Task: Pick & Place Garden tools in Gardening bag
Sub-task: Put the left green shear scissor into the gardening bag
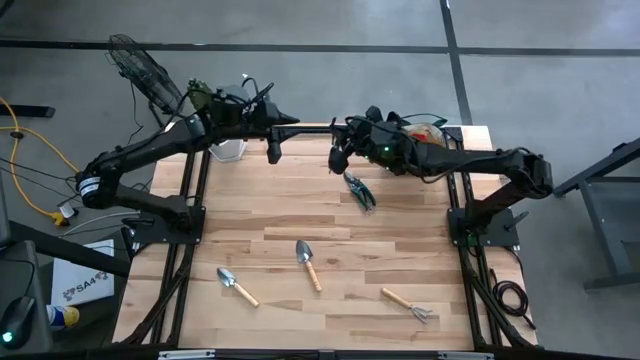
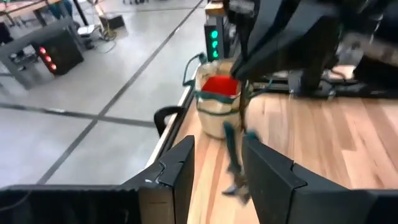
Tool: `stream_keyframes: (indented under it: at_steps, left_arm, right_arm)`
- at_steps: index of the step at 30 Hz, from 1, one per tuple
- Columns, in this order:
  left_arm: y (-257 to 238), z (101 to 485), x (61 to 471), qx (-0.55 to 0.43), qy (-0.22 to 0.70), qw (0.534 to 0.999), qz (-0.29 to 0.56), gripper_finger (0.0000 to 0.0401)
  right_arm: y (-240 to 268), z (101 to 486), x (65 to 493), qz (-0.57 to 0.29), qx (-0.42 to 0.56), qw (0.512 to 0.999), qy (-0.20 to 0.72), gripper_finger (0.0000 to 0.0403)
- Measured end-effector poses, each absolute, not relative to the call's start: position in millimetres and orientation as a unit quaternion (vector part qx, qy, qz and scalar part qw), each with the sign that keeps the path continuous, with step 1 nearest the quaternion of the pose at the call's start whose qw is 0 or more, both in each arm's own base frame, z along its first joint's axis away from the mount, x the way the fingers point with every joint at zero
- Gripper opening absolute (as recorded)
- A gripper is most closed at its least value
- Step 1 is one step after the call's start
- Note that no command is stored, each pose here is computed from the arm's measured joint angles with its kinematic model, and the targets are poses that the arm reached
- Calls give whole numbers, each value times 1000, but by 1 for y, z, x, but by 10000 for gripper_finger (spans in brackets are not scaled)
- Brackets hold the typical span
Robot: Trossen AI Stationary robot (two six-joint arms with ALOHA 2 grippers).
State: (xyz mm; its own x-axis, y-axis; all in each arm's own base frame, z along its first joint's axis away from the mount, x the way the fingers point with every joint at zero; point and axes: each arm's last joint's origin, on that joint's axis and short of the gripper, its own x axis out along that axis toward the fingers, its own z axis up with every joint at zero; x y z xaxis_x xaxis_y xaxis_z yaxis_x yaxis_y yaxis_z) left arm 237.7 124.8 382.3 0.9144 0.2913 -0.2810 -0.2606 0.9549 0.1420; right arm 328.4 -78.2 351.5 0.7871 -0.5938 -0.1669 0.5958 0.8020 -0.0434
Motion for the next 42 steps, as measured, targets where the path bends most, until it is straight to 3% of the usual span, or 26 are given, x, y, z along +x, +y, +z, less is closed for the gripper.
stream_keyframes:
  at_steps: [42]
  left_arm:
    - [123, 369, 234, 24, 213, 968, 127, 129]
  right_arm:
    - [-69, 424, 162, -406, -2, 907, 110, 3]
